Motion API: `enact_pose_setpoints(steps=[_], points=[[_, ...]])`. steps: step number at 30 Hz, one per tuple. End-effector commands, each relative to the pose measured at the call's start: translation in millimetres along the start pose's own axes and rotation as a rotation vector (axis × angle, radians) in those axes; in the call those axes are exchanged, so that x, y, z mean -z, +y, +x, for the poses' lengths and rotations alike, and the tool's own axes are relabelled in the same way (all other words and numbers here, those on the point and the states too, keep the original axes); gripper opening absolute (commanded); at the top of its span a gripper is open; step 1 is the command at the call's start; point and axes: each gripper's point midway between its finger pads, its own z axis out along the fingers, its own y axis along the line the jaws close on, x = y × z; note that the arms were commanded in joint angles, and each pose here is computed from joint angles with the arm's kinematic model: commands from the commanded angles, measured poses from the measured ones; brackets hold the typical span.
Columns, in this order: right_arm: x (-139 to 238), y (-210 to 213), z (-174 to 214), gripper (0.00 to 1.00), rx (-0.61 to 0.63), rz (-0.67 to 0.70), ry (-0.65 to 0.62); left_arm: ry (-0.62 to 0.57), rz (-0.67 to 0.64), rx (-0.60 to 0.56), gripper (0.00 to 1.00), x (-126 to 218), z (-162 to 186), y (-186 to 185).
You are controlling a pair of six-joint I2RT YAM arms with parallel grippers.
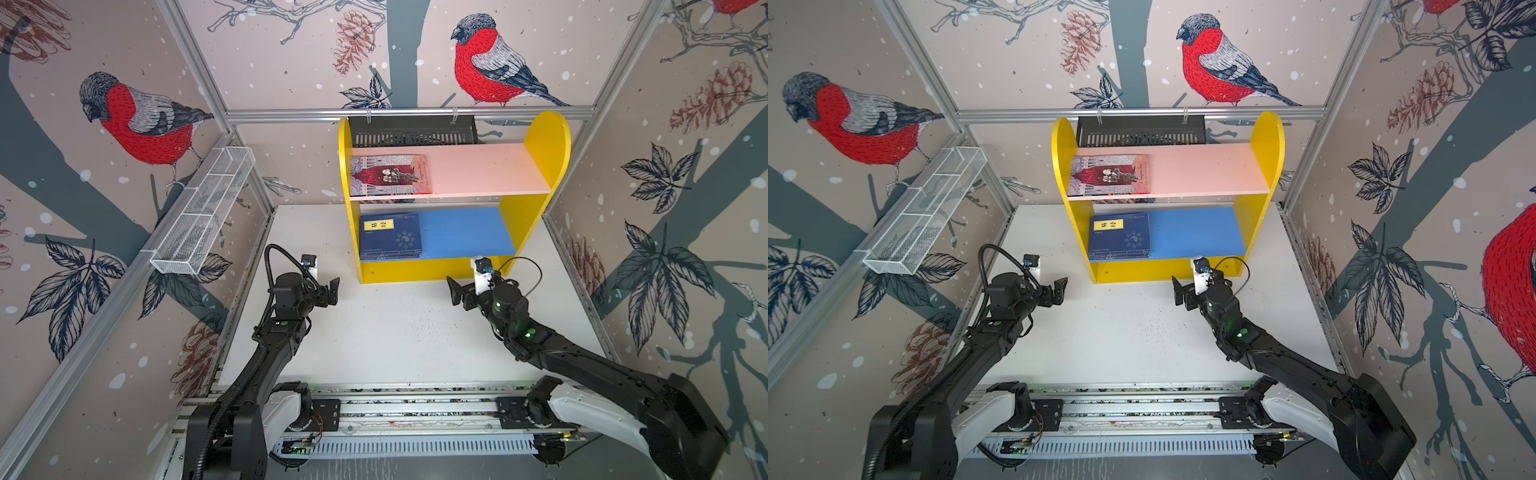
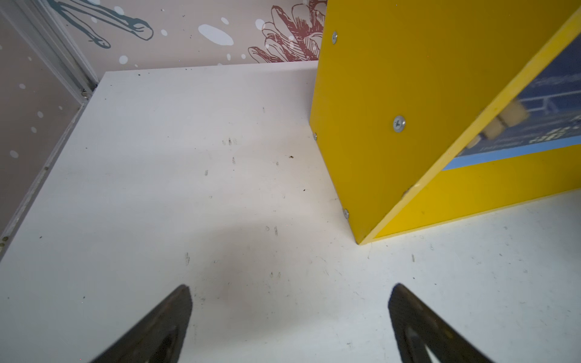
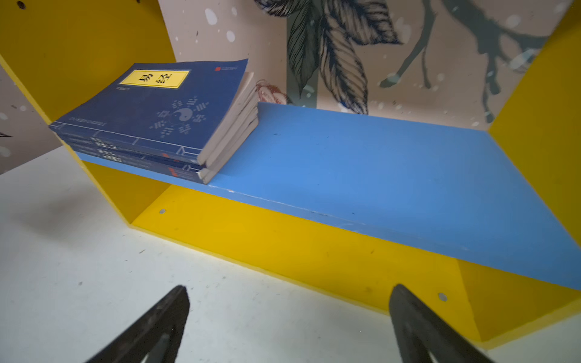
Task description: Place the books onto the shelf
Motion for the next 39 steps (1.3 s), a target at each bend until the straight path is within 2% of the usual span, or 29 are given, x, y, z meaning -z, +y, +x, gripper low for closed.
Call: enact_pose_setpoints(steps=[1,4,8,11,16,22,25,28,33,35,39], points=[[14,-47,-43,1.00,-0.020,0.178,-0.249,-0.130,-0.043,0.015,0.97,-2,-17,13],[10,-93,-18,1.00,-0.100,0.278,-0.189,-0.135,-0.037,0.090,0.97,-8,-5,25],[22,-136,-6,1.00,-0.120,0.412,-0.207,-0.167,-0.017,0.137,0.98,-16,2,38],[33,-161,3,1.00,-0.124,0.497,-0.218,-0.222,-0.031,0.200,0.98,-18,-6,49],[50,-188,17,1.00,-0.124,0.572,-0.229,-0.370,-0.046,0.169,0.98,-6,-21,51],[49,-194,35,1.00,-0.142,0.544,-0.210,-0.408,-0.013,0.150,0.98,1,-23,43],[53,-192,26,1.00,-0.147,0.515,-0.289,-0.454,0.042,0.112,0.98,11,-25,30],[37,-183,35,1.00,-0.121,0.437,-0.242,-0.499,0.076,0.066,0.98,25,-25,17],[42,-183,43,1.00,-0.127,0.450,-0.283,-0.474,0.083,0.019,0.98,29,-20,12],[48,-181,36,1.00,-0.121,0.438,-0.330,-0.464,0.077,0.014,0.98,29,-19,12],[44,-187,41,0.99,-0.148,0.441,-0.300,-0.431,-0.027,0.067,0.98,19,-21,35]])
